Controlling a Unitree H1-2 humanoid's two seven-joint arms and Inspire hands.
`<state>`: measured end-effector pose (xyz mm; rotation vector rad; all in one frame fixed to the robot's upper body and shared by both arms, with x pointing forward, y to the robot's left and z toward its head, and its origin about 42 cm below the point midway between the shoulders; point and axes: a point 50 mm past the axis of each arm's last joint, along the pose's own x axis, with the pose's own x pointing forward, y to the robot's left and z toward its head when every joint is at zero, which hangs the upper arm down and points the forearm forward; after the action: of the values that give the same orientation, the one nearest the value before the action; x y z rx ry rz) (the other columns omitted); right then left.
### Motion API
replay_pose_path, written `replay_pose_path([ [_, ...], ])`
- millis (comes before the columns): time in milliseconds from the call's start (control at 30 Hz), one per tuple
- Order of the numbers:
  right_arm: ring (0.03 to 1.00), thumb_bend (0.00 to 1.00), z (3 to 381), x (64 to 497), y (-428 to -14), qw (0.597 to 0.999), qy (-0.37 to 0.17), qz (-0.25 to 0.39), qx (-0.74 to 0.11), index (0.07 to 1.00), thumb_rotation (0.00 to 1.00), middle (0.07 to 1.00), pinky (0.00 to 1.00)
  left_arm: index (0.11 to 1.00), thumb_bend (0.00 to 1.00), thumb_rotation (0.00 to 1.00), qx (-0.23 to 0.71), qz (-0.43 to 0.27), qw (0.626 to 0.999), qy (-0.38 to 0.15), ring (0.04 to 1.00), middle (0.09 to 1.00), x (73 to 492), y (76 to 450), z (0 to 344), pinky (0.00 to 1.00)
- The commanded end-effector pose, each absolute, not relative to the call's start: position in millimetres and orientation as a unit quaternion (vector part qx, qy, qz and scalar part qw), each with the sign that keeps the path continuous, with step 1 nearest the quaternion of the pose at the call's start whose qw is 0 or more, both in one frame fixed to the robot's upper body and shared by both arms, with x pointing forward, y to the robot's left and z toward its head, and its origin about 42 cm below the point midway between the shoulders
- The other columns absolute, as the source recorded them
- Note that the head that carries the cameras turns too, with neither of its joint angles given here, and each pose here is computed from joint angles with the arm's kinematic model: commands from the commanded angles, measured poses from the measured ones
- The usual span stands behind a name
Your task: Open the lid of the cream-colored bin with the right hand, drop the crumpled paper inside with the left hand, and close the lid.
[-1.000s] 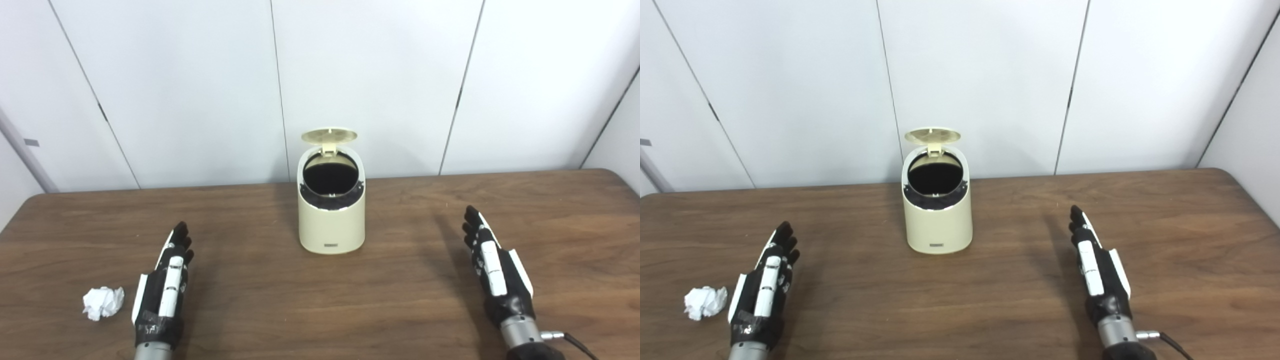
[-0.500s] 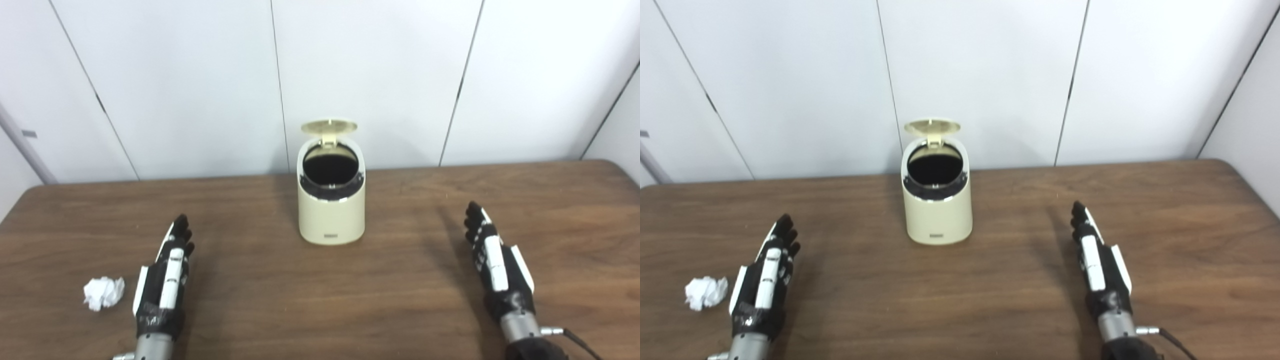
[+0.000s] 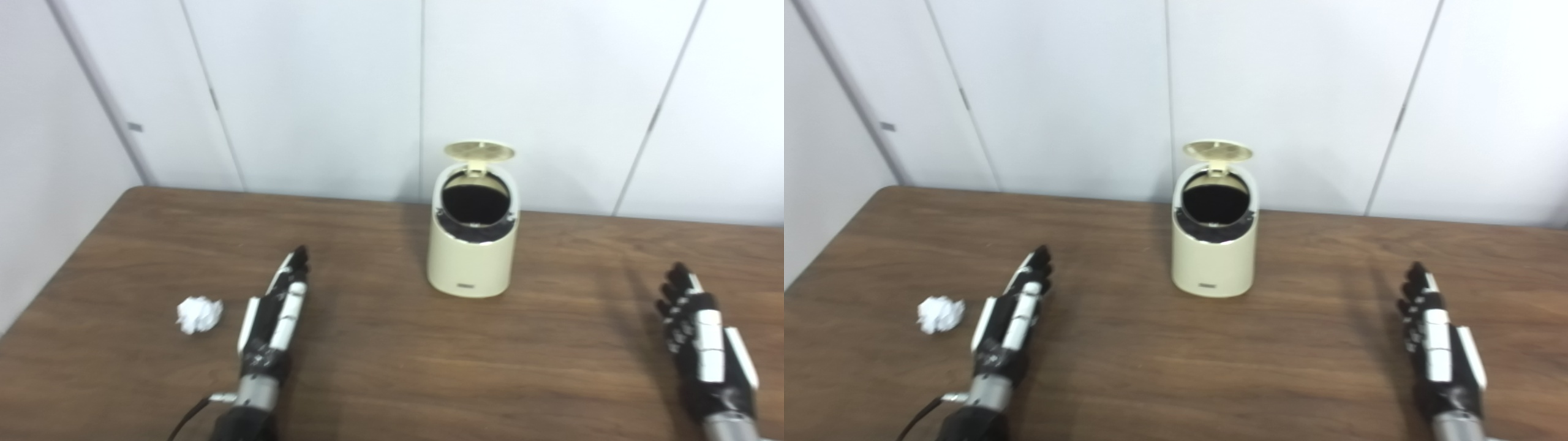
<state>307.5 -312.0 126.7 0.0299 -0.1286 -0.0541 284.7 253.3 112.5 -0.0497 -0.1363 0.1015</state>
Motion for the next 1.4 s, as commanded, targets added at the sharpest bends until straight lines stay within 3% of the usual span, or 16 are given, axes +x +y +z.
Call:
replay_pose_path([
  [0,1.000,0.52,138,311,-313,0.995,-0.094,-0.023,0.018,0.977,1.00,1.000,1.00,0.949,0.48,0.75,-0.034,0.050,0.997,-0.047,0.966,0.961,275,242,100,0.97],
  [267,0.996,0.50,147,309,-312,0.995,-0.093,-0.023,0.030,0.968,1.00,0.999,1.00,0.947,0.57,0.76,-0.022,0.052,0.997,-0.048,0.966,0.956,277,237,98,0.97],
  [633,0.996,0.48,157,308,-308,0.996,-0.086,-0.022,0.033,0.969,1.00,1.000,1.00,0.940,0.60,0.73,-0.026,0.056,0.997,-0.044,0.969,0.954,276,235,105,1.00],
  [900,1.000,0.48,156,308,-306,0.996,-0.082,-0.017,0.033,0.980,1.00,1.000,1.00,0.944,0.55,0.63,0.016,0.055,0.997,-0.056,0.977,0.956,271,241,127,1.00],
  [1233,1.000,0.48,148,310,-305,0.996,-0.078,-0.009,0.036,0.990,1.00,1.000,1.00,0.923,0.67,0.42,0.090,0.077,0.990,-0.077,0.965,0.931,261,258,166,0.96],
  [1367,1.000,0.48,148,310,-305,0.996,-0.077,-0.011,0.037,0.985,1.00,1.000,1.00,0.919,0.71,0.39,0.123,0.088,0.985,-0.085,0.958,0.923,258,267,180,0.95],
])
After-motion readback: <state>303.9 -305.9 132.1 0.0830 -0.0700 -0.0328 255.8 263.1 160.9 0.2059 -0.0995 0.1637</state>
